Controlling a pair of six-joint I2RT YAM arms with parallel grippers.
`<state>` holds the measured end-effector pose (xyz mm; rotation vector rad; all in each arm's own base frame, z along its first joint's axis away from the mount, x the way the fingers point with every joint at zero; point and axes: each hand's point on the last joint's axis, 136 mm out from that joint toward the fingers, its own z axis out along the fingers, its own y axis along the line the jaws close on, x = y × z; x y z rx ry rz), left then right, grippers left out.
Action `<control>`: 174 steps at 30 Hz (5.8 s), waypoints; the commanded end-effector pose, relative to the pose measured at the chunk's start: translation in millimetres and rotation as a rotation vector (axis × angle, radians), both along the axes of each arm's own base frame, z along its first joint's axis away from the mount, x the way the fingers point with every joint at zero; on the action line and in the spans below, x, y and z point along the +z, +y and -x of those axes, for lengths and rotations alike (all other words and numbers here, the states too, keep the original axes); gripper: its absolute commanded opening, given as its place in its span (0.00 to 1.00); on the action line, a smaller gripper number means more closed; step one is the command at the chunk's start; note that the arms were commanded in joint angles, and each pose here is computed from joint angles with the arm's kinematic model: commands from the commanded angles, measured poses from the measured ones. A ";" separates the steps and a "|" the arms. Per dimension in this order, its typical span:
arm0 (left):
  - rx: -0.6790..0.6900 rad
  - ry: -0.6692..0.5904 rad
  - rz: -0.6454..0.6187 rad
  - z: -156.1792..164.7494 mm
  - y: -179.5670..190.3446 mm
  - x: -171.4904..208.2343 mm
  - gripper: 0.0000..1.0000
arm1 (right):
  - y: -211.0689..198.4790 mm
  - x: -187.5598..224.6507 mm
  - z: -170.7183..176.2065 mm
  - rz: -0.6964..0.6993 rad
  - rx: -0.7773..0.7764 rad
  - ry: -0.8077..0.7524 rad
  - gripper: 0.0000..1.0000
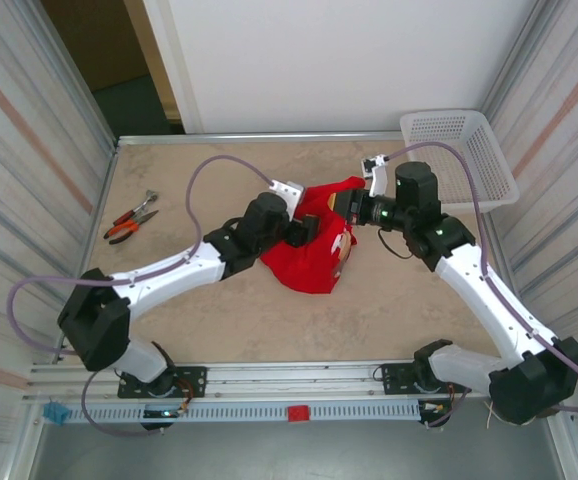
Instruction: Fold the inside-out t-shirt
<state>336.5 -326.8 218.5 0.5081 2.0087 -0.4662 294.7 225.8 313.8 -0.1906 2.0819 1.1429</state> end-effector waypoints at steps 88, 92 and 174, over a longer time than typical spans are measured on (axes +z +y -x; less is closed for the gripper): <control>-0.258 -0.010 0.125 19.3 -7.8 47.1 0.45 | 6.2 2.3 19.6 -0.109 0.068 -0.119 0.00; -0.301 0.014 0.142 17.9 -24.2 41.2 0.47 | 7.2 4.6 21.0 -0.112 0.073 -0.122 0.00; -0.349 0.422 0.822 -47.2 79.4 133.9 0.44 | 37.5 77.4 5.5 -0.104 0.255 -0.273 0.00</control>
